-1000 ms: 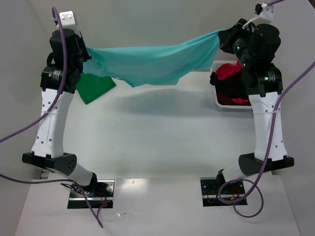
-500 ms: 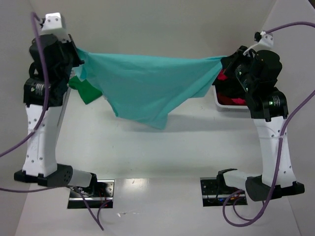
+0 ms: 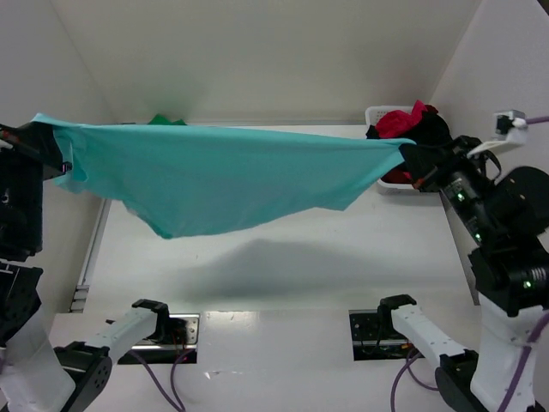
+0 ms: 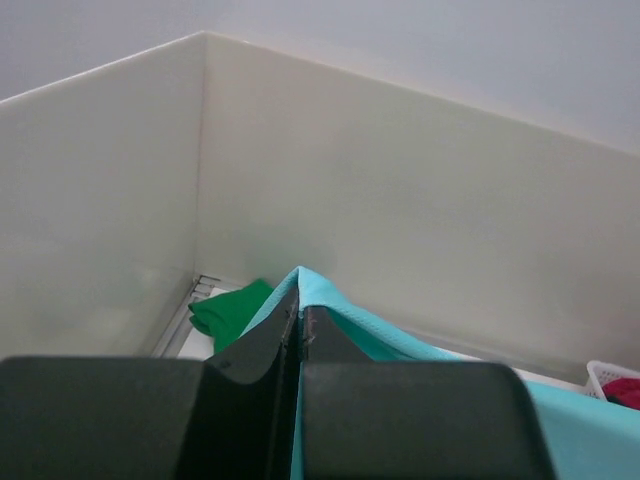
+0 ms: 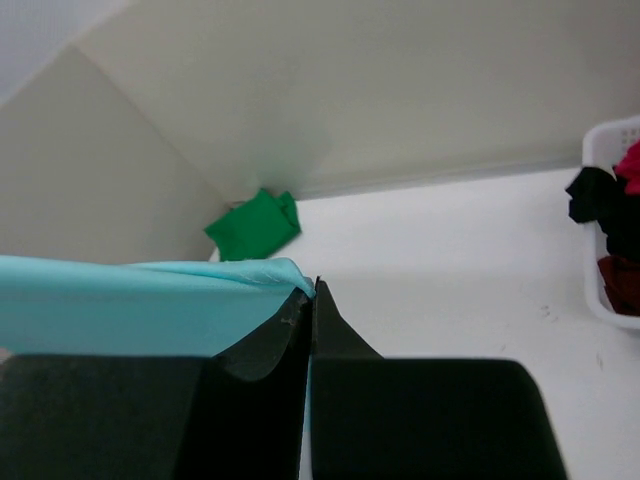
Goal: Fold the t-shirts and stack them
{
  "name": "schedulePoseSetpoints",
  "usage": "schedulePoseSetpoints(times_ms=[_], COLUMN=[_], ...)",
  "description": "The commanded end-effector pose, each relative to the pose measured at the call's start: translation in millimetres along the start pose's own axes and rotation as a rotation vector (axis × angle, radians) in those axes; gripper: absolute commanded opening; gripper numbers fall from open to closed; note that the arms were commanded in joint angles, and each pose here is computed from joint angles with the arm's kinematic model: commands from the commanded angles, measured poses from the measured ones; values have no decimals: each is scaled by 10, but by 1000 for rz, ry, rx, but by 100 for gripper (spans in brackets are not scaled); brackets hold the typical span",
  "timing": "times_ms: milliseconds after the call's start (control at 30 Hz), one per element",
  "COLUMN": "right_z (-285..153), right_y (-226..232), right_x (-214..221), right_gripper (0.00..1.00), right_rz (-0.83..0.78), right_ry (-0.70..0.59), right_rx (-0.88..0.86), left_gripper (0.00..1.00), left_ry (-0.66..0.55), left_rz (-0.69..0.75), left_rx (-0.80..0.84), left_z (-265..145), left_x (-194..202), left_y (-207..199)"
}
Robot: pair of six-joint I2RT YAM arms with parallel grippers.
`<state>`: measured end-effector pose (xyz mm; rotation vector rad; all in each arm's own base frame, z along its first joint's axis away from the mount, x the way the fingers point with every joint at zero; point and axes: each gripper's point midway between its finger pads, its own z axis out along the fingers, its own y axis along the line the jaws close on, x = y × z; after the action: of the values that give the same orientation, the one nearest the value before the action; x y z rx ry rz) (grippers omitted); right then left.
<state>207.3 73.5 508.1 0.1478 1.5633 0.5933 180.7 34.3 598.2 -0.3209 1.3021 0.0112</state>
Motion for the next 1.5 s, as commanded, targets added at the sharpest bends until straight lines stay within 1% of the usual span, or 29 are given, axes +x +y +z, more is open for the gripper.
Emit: schedulePoseSetpoints(times_ms=[0, 67, 133, 167, 200, 233, 267, 400, 467, 500, 533, 567, 600, 633, 667, 700, 733, 767, 800, 867, 900, 1033, 1100, 1167, 1233, 1267, 1333, 1400, 1467], right_z=[50, 257, 439, 447, 568, 616, 685, 953, 1094, 1201, 1293, 1397, 1496, 1548, 1619, 1709, 1781, 1833, 1856, 1913, 1929, 1941, 1923, 1880, 1844, 1817, 1795, 1767, 1758], right_y=[-121, -343, -578, -583, -746, -822, -912, -1150, -1250, -1301, -1334, -1369, -1405, -1406, -1394, -1407, -1432, -1458, -1457, -1448, -1442, -1463, -1467, -1493, -1521, -1529, -1549, -1556, -1543], right_x=[300, 681, 1135, 1153, 1472, 1607, 1804, 2193, 2254, 2277, 2296, 2327, 2347, 2314, 2302, 2327, 2335, 2367, 2394, 2412, 2395, 2457, 2505, 2588, 2652, 2674, 2720, 2808, 2859], right_gripper=[0, 0, 0, 0, 0, 0, 0, 0, 0, 0, 0, 3, 9, 16, 31, 51, 65, 75, 80, 98, 100, 100, 100, 100, 100, 100, 100, 100, 100], right_rz=[48, 72, 99, 110, 124, 128, 136, 149, 143, 135, 132, 126, 120, 113, 106, 105, 99, 95, 95, 93, 92, 95, 99, 104, 105, 105, 107, 116, 119], right_ry=[116, 211, 304, 307, 381, 409, 445, 513, 512, 514, 518, 525, 529, 517, 515, 521, 520, 528, 536, 535, 526, 538, 551, 572, 579, 583, 594, 619, 633], right_rx=[45, 96, 136, 140, 169, 184, 192, 229, 256, 267, 272, 274, 279, 277, 269, 271, 275, 278, 278, 271, 267, 266, 263, 267, 271, 273, 279, 273, 264], left_gripper=[0, 0, 0, 0, 0, 0, 0, 0, 0, 1, 1, 13, 27, 37, 59, 81, 89, 95, 98, 100, 100, 100, 100, 100, 100, 100, 100, 100, 100], left_ry=[128, 252, 410, 425, 516, 561, 641, 773, 812, 855, 876, 891, 910, 924, 943, 956, 966, 970, 962, 953, 953, 947, 1011, 1016, 1098, 1140, 1182, 1315, 1394], left_rz=[42, 73, 112, 116, 128, 133, 144, 185, 201, 217, 225, 235, 245, 248, 253, 258, 264, 264, 262, 260, 258, 192, 143, 80, 35, -19, -51, -80, -101], left_rx=[-76, -35, 23, 24, 68, 87, 108, 113, 123, 131, 133, 133, 132, 130, 126, 120, 114, 113, 115, 116, 117, 179, 251, 365, 442, 532, 596, 652, 682], left_z=[425, 734, 1018, 1093, 1217, 1263, 1340, 1521, 1609, 1696, 1736, 1796, 1876, 1926, 1990, 2058, 2092, 2118, 2137, 2127, 2087, 1771, 1379, 959, 535, 195, -93, -639, -962], left_x=[418, 853, 1502, 1586, 2008, 2223, 2607, 3370, 3645, 3914, 4047, 4164, 4307, 4391, 4487, 4560, 4610, 4635, 4606, 4549, 4522, 4233, 4284, 4075, 4198, 4122, 4088, 4281, 4349], left_y=[-16, -188, -358, -382, -483, -520, -563, -564, -578, -591, -593, -597, -605, -613, -625, -634, -630, -637, -649, -653, -646, -720, -802, -984, -1108, -1255, -1413, -1519, -1584])
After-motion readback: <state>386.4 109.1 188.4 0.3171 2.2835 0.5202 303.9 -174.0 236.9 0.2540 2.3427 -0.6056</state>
